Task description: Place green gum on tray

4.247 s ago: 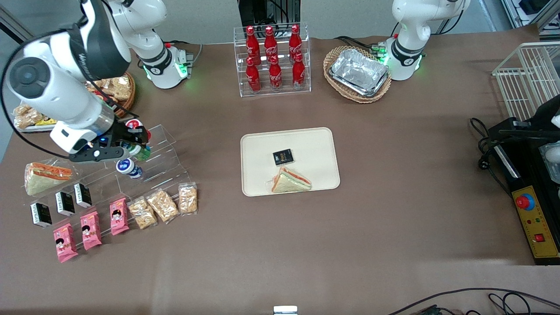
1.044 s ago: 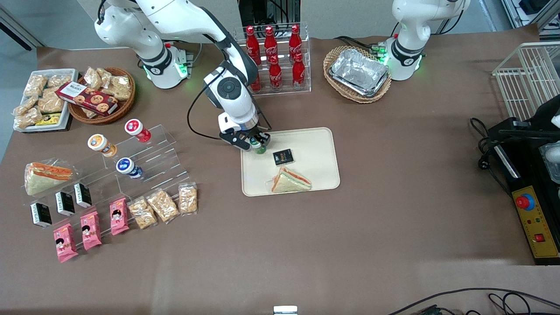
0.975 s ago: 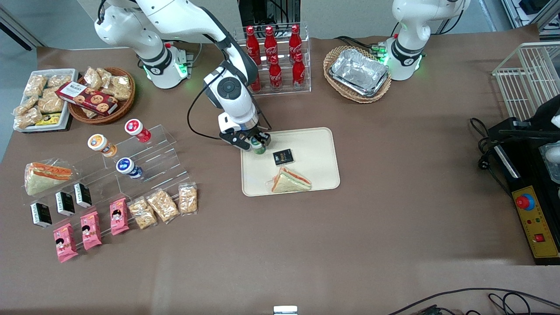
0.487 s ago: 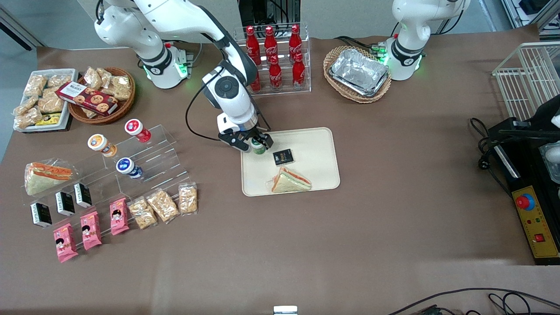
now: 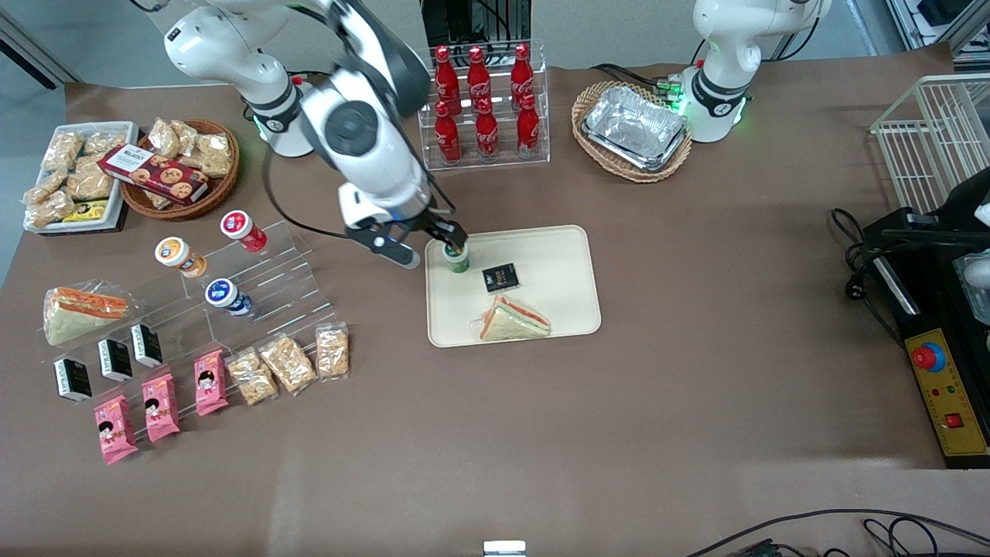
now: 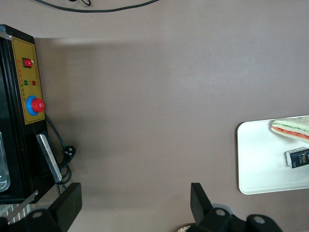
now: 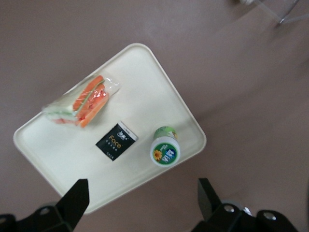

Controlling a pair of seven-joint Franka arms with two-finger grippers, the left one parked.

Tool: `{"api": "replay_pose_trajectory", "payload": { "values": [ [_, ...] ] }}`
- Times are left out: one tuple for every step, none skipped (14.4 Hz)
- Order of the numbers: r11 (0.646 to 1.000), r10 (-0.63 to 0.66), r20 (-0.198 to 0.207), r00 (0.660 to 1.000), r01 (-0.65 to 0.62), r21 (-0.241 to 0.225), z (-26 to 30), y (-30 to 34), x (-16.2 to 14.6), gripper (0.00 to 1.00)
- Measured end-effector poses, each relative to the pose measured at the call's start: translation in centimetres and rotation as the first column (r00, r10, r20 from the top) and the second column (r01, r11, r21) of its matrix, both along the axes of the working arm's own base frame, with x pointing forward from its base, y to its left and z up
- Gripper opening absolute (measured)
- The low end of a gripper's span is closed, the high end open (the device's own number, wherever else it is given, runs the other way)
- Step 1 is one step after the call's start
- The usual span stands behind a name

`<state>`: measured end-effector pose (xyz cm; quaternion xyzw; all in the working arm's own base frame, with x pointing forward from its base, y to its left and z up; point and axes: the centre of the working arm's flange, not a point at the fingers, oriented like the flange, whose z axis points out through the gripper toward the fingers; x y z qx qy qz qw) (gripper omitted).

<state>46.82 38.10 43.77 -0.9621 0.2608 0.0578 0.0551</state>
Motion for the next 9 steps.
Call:
{"api": "replay_pose_trajectory", "payload": {
  "values": [
    [1.000, 0.029, -0.011, 1.000, -0.029, 0.002, 3.0, -1.0, 0.8, 1.00],
    [0.998, 0.065, -0.019, 0.998, -0.065, 0.005, 5.9, -2.3, 1.5, 1.00],
    [0.994, 0.107, -0.026, 0.994, -0.107, 0.008, 8.6, -3.7, 2.1, 1.00],
    [0.988, 0.155, -0.030, 0.987, -0.155, 0.013, 10.9, -5.3, 2.7, 1.00],
    [0.979, 0.204, -0.027, 0.979, -0.203, 0.021, 12.9, -7.3, 3.4, 1.00],
    [0.969, 0.247, -0.011, 0.969, -0.246, 0.031, 14.4, -9.6, 4.1, 1.00],
    [0.958, 0.283, 0.009, 0.959, -0.283, 0.041, 15.6, -12.3, 5.0, 1.00],
    [0.945, 0.322, 0.023, 0.946, -0.323, 0.049, 16.3, -15.5, 5.9, 1.00],
    [0.928, 0.366, 0.035, 0.930, -0.368, 0.055, 16.7, -18.6, 6.8, 1.00]
  ]
}}
